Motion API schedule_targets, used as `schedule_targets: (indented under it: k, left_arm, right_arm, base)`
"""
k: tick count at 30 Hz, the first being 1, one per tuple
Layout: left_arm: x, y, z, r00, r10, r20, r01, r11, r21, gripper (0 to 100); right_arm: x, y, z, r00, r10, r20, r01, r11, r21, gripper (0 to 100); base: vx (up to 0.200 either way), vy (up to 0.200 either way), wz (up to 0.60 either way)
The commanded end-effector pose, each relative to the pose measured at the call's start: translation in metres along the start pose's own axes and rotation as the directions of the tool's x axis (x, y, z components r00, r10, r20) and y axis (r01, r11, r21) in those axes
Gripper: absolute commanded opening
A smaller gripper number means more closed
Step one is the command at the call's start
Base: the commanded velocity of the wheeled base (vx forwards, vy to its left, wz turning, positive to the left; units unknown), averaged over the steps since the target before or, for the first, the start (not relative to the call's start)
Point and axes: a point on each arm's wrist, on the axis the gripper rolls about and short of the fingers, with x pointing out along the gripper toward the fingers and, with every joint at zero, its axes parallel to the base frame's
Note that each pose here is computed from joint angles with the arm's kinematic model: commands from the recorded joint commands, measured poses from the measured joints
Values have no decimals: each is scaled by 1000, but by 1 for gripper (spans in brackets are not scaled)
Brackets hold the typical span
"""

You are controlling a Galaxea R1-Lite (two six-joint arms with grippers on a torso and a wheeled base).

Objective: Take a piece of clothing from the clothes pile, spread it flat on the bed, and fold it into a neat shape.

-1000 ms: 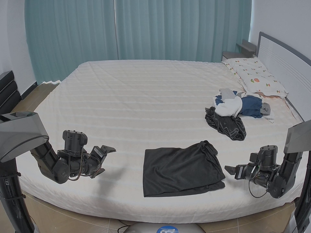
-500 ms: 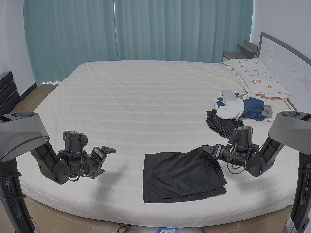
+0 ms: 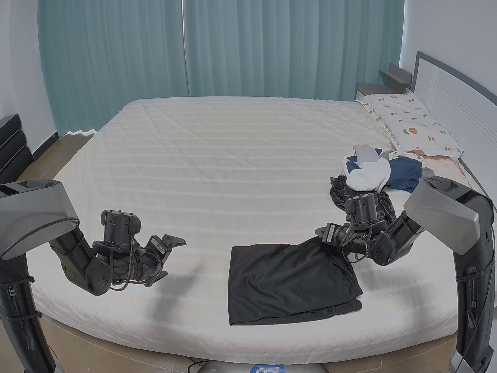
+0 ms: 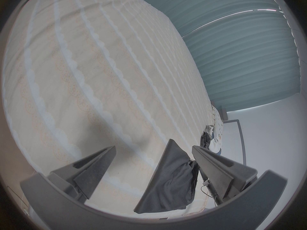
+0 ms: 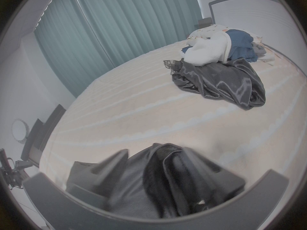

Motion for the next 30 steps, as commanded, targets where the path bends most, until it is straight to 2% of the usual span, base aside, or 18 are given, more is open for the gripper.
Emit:
schedule_targets:
  k: [1, 9, 17, 18, 24, 30]
  left_arm:
    - [0, 0, 0, 1000, 1, 0, -1, 1000, 4, 100]
    - [1, 1, 0, 1000, 3, -1, -3, 1000, 3, 100]
    - [1, 1, 0, 1000, 3, -1, -3, 1000, 3, 100]
    - [1, 1, 0, 1000, 3, -1, -3, 1000, 3, 100]
    - [1, 1, 0, 1000, 3, -1, -3, 1000, 5, 100]
    - [1, 1, 0, 1000, 3, -1, -3, 1000, 3, 100]
  right_arm:
    - [14, -10, -3, 999, -41, 4, 41, 999, -2, 0]
    - [2, -28, 16, 998, -57, 36, 55, 996, 75, 0]
    - [4, -34, 16, 999, 44, -18, -41, 984, 175, 0]
    - [4, -35, 17, 999, 48, -16, -44, 981, 188, 100]
    - [-20, -57, 28, 1000, 12, -2, -11, 975, 223, 100]
    - [-75, -75, 4, 991, 120, -55, -107, 974, 199, 100]
  base:
    - [0, 0, 0]
    - [0, 0, 0]
    - [0, 0, 0]
    - [0, 0, 0]
    - [0, 0, 0]
    - [0, 0, 0]
